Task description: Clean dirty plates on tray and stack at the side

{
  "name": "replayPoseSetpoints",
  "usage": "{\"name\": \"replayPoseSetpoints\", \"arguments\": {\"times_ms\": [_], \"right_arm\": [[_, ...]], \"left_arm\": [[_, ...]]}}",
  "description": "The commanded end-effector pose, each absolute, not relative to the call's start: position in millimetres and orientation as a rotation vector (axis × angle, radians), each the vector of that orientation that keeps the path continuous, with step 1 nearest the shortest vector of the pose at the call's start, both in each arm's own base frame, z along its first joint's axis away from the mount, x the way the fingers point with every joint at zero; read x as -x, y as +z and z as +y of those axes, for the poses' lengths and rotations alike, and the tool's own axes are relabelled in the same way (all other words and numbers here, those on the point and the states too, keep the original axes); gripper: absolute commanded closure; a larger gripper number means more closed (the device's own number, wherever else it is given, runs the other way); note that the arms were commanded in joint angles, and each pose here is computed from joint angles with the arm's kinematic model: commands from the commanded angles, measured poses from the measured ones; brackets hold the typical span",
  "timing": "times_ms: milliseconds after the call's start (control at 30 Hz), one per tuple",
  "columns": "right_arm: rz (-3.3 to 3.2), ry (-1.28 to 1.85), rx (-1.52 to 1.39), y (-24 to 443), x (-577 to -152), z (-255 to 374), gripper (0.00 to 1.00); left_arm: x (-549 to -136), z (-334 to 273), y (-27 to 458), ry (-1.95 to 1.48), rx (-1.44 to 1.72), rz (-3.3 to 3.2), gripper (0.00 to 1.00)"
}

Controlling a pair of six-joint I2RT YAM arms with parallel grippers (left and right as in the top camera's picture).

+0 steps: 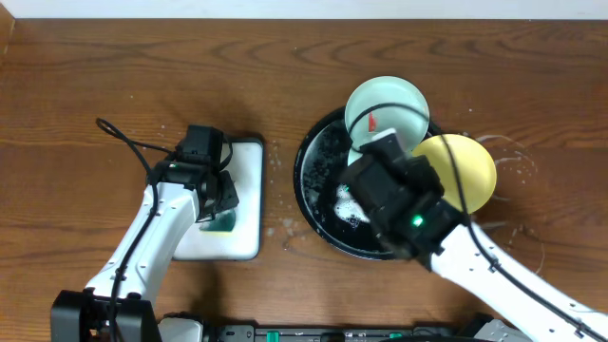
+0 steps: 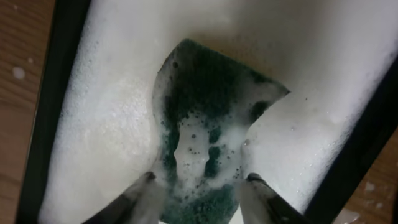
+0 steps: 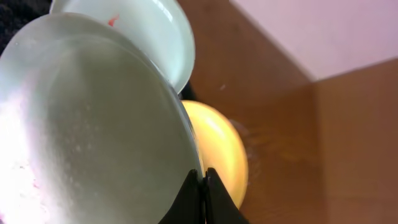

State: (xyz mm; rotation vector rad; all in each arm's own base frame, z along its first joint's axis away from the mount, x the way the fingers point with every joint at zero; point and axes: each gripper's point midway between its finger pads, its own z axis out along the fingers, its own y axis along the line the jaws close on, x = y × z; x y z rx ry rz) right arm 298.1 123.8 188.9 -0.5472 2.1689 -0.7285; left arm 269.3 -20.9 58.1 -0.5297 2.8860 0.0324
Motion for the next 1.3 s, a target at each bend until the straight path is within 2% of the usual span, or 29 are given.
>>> {"name": "replayPoseSetpoints", "arguments": {"times_ms": [0,300,400,433,1267], "right_arm": [[2.015,-0.874,0.572,223.3,-295.3,126.0,0.99],[1.819,-1.041,0.684,252.0,-280.2,144.9,0.99],[1.801,-1.045,0.688,254.4,-277.8,148.0,0.99],[1.800,-1.042,0.690,254.4,-277.4,149.1,0.99],[1.794,-0.993,0.637,258.7,-280.4,155.0,0.99]], "left_arm": [[-267.2,-19.1,57.7,0.038,0.537,2.890,0.49],[-267.3,-19.2,57.7,0.038,0.537,2.889,0.38],[-267.3,-19.2,57.7,0.038,0.537,2.889,0.22],[-267.4,-19.2,57.7,0.037,0.538,2.889,0.20],[-267.4,-19.2,57.7,0.037,0.538,2.889,0.19]]}}
